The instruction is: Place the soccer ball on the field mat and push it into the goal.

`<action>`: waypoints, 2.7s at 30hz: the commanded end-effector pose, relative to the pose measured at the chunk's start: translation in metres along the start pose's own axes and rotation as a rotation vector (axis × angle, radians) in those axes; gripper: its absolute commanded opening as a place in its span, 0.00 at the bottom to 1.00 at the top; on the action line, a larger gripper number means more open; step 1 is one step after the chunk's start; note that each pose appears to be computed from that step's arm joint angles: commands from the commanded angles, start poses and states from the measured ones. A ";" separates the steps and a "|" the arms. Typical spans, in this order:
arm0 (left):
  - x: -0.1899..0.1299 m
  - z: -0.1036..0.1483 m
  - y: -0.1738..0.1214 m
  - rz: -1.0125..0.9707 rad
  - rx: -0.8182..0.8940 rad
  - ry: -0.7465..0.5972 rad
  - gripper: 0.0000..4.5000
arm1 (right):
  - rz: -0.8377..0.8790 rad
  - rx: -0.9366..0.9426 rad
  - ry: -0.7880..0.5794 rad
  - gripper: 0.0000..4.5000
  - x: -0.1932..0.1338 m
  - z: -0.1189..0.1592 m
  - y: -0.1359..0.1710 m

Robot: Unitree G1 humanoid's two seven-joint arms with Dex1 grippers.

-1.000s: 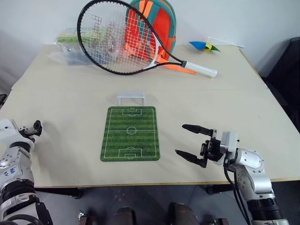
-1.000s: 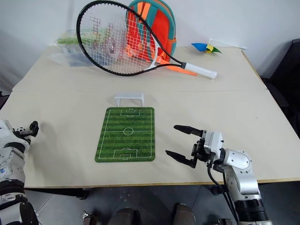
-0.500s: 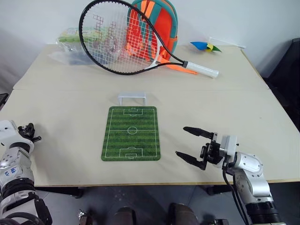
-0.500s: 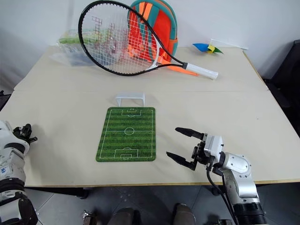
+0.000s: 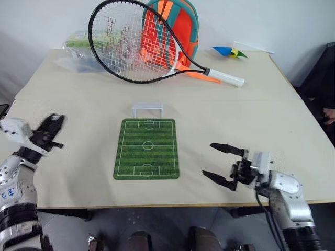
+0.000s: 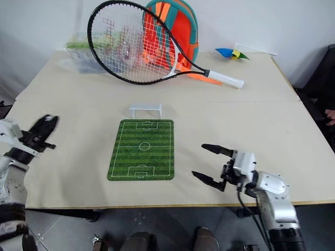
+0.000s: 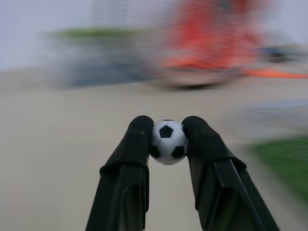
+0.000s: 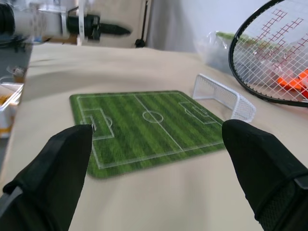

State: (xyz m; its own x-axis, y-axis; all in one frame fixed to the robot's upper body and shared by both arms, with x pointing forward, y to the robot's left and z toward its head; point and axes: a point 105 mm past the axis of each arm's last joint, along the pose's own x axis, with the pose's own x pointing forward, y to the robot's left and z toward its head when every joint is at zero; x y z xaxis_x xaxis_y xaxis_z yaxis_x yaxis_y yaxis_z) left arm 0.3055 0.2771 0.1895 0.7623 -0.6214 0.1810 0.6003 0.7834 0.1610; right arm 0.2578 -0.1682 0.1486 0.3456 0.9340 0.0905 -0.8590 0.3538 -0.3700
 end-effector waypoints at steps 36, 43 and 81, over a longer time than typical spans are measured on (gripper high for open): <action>0.046 -0.087 -0.125 -0.690 0.251 0.354 0.19 | 0.048 -0.004 0.056 1.00 -0.019 -0.003 0.026; 0.047 -0.086 -0.127 -0.672 0.233 0.339 0.19 | 0.110 0.004 0.006 1.00 -0.006 0.006 0.032; 0.002 -0.018 -0.115 -0.618 0.143 0.183 0.85 | 0.138 0.010 -0.056 1.00 0.013 0.009 0.023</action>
State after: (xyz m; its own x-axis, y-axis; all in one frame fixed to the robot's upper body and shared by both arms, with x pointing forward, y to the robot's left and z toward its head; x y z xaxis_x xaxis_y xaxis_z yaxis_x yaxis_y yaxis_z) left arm 0.2487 0.1819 0.1415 0.3231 -0.9300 -0.1751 0.9200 0.2653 0.2886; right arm 0.2401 -0.1453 0.1392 0.2132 0.9747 0.0675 -0.9131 0.2233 -0.3410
